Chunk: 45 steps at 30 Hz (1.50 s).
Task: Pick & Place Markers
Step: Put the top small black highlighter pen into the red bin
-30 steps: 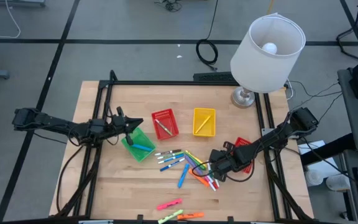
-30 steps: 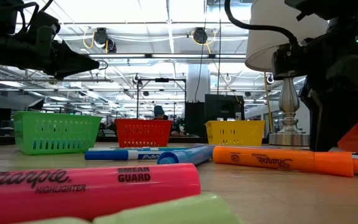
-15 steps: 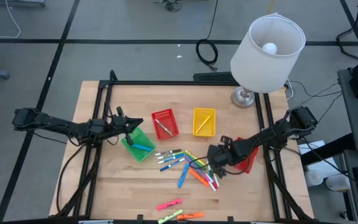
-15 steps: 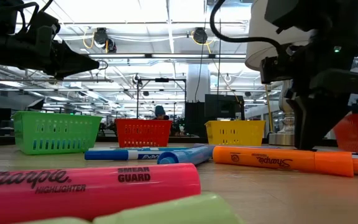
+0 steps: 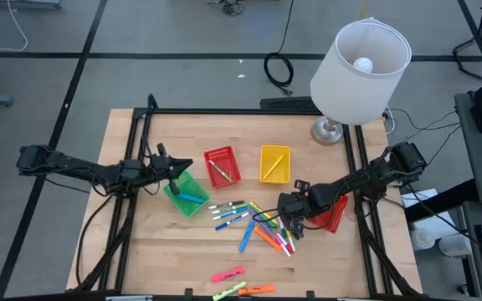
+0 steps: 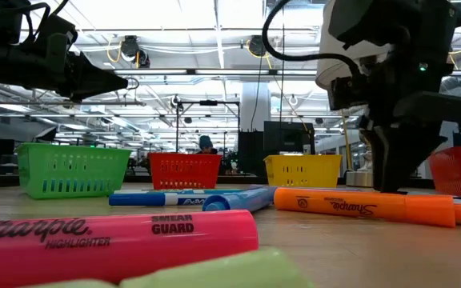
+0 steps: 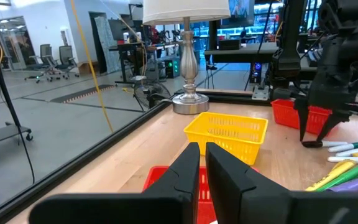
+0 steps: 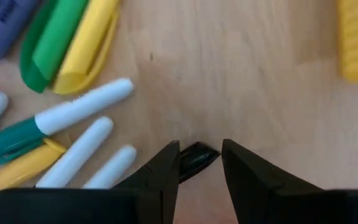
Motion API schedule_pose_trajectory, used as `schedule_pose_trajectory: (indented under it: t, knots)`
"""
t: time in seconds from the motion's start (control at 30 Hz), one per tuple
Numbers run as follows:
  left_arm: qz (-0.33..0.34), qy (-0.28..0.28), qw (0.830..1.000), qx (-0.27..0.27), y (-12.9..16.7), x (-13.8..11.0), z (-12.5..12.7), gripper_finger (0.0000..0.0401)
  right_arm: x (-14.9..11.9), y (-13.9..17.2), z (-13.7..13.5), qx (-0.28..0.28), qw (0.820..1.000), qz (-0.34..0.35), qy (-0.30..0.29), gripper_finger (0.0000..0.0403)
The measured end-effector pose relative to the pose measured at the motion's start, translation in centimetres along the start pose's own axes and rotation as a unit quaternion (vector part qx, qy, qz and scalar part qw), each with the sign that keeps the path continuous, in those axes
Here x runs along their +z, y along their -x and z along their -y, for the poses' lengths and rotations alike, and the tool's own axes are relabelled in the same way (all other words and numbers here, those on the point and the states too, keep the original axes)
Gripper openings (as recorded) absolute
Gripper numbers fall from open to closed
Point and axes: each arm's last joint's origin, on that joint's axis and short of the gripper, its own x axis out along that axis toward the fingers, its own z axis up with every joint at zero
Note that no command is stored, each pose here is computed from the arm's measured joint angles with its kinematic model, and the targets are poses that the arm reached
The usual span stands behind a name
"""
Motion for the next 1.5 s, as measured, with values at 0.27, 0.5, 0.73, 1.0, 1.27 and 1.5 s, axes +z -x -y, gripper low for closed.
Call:
schedule_pose_trajectory:
  t: [0.27,0.5,0.73,1.0,1.27,1.5]
  knots:
    - [0.000,0.002,1.000,0.000,0.0,0.0,0.0,0.0037,1.8,2.0,-0.6,0.006,1.000,0.013,0.001,0.0109]
    - [0.000,0.003,1.000,0.000,0.0,0.0,0.0,0.0037,0.9,2.2,-0.5,0.024,0.995,-0.055,-0.081,0.0109]
    - [0.000,0.012,1.000,-0.001,0.0,0.0,0.0,0.0037,0.4,1.5,0.4,0.017,0.991,-0.081,-0.107,0.0109]
    - [0.000,0.013,1.000,-0.001,0.0,0.0,0.0,0.0037,0.3,0.9,0.9,0.019,0.991,-0.078,-0.105,0.0109]
    - [-0.001,0.013,1.000,-0.002,0.0,0.0,0.0,0.0037,0.0,0.0,0.9,0.050,0.990,-0.068,-0.114,0.0109]
    - [0.000,0.013,1.000,-0.002,0.0,0.0,0.0,0.0037,0.0,-0.1,0.8,0.055,0.992,-0.063,-0.098,0.0109]
